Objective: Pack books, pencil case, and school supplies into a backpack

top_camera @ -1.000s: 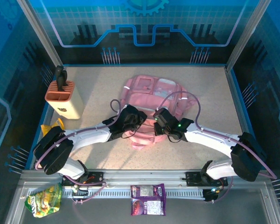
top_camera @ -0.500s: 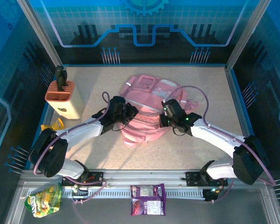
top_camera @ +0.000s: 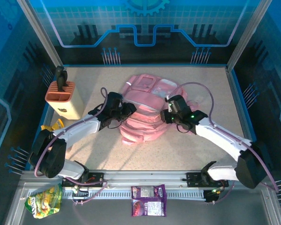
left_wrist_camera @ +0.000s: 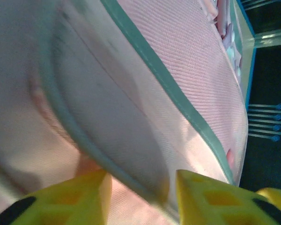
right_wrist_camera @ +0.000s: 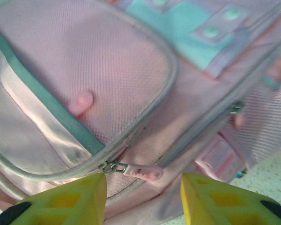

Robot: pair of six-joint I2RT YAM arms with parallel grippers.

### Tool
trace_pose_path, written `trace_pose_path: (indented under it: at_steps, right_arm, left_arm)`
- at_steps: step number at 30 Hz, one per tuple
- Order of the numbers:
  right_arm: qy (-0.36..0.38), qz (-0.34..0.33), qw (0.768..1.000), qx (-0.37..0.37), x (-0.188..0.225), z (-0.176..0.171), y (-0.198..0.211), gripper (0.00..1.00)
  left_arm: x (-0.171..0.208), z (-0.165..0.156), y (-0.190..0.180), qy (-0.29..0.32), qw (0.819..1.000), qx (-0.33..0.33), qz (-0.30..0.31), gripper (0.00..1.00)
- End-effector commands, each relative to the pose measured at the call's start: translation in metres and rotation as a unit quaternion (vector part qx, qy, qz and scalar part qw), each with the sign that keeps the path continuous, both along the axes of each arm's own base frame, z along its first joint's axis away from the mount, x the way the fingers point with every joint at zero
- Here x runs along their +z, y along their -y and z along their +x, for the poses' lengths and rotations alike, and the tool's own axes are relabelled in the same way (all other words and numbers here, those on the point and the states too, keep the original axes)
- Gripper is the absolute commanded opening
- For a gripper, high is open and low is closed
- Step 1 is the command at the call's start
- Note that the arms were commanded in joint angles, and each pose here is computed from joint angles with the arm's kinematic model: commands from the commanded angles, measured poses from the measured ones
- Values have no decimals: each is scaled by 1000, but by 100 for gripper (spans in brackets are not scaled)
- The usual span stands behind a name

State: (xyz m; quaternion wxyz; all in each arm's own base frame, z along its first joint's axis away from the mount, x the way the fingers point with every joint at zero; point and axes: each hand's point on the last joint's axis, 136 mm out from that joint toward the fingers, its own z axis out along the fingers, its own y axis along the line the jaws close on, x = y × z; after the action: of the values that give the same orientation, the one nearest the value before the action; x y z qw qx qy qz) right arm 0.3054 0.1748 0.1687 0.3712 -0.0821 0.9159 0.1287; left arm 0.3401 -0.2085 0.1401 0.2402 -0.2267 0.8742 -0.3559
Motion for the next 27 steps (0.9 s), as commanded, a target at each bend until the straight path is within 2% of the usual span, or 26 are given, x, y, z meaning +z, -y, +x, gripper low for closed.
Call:
trace_pose_path:
  at_steps: [1, 4, 6, 9, 11, 13, 14, 18, 23, 24, 25, 27]
  right_arm:
    - [9, -2, 1000, -29, 0, -9, 27, 73]
    - [24, -2, 997, -75, -3, -10, 57, 100]
    - [35, -8, 993, -112, -5, -7, 79, 100]
    - [64, -26, 982, -176, -9, 5, 116, 100]
    - [85, -35, 973, -211, -12, 15, 139, 100]
    - [124, -58, 962, -237, -11, 30, 161, 100]
    - [143, -70, 957, -242, -14, 37, 169, 100]
    - [185, -93, 948, -244, -28, 65, 191, 100]
    - [220, -88, 958, -159, -43, 92, 173, 100]
    - [211, -80, 964, -142, -51, 94, 169, 100]
    - [213, -71, 966, -130, -58, 95, 166, 100]
    - [232, -57, 967, -85, -68, 92, 151, 100]
  left_arm:
    - [11, -17, -29, 29, 998, 7, 59, 61]
    - [15, -31, -72, 48, 986, 40, 154, 83]
    - [19, -37, -101, 61, 971, 55, 222, 98]
    - [16, -40, -148, 72, 938, 89, 327, 99]
    - [14, -36, -177, 86, 908, 118, 393, 99]
    - [5, -30, -209, 102, 867, 149, 465, 99]
    - [4, -26, -220, 111, 852, 166, 484, 99]
    - [-3, 3, -235, 156, 834, 145, 509, 99]
    - [-9, 35, -225, 265, 825, 106, 488, 99]
    - [-11, 38, -220, 282, 830, 93, 472, 99]
    - [-18, 42, -216, 280, 846, 75, 448, 99]
    - [-23, 49, -210, 279, 856, 51, 431, 99]
